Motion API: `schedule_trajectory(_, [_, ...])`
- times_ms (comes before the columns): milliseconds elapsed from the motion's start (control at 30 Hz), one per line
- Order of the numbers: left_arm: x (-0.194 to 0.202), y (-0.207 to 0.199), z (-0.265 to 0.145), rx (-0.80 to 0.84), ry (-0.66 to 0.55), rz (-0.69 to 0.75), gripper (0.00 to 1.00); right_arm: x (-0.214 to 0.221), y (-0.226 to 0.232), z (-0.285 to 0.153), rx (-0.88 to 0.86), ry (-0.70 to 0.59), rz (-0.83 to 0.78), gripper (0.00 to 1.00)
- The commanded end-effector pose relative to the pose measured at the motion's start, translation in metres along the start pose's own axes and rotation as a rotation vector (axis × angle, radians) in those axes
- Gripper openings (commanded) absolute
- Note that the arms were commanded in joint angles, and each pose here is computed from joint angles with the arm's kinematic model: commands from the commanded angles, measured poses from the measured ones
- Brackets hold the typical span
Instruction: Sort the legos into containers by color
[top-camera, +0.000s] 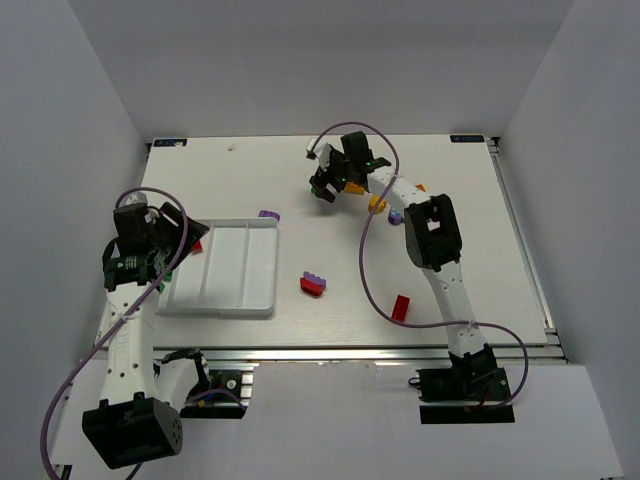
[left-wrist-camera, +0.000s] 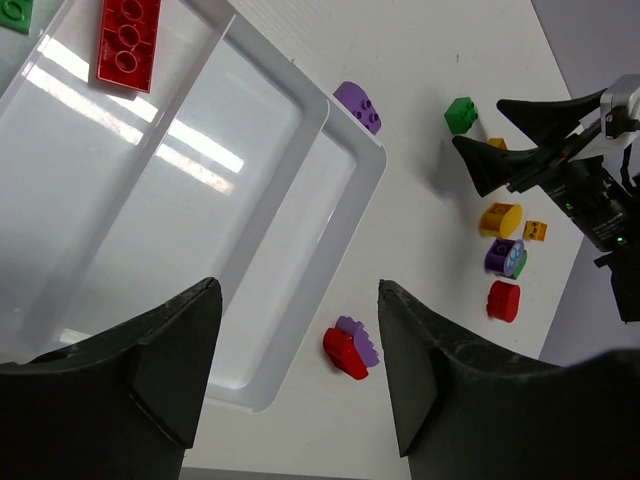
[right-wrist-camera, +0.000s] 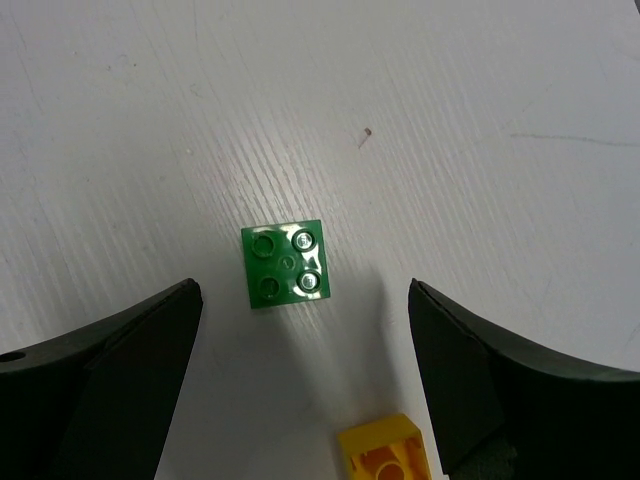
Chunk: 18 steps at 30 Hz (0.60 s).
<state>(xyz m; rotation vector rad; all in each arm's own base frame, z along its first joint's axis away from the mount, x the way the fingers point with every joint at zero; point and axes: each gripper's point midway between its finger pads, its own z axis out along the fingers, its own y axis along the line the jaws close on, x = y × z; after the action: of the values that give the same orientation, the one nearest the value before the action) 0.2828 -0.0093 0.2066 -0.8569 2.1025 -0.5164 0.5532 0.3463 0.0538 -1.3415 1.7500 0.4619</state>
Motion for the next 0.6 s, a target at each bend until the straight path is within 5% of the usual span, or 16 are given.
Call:
schedule_trajectory(0, [-0.001,-0.008,-0.005,0.034,0.000,-0.025,0.73,-0.024,-0.006,0.006,0.013,-0.090,-0.060,0.88])
schedule_trajectory(400, [-0.007,-0.021,-0.009,0.066,-0.004,-0.059,0.73,-0.003,0.000,0.024,-0.015,-0.070,-0.034,0.77])
schedule_trajectory(567, [-0.008,-0.025,-0.012,0.086,-0.003,-0.063,0.73,0.001,0.003,0.026,-0.031,-0.073,-0.023,0.60])
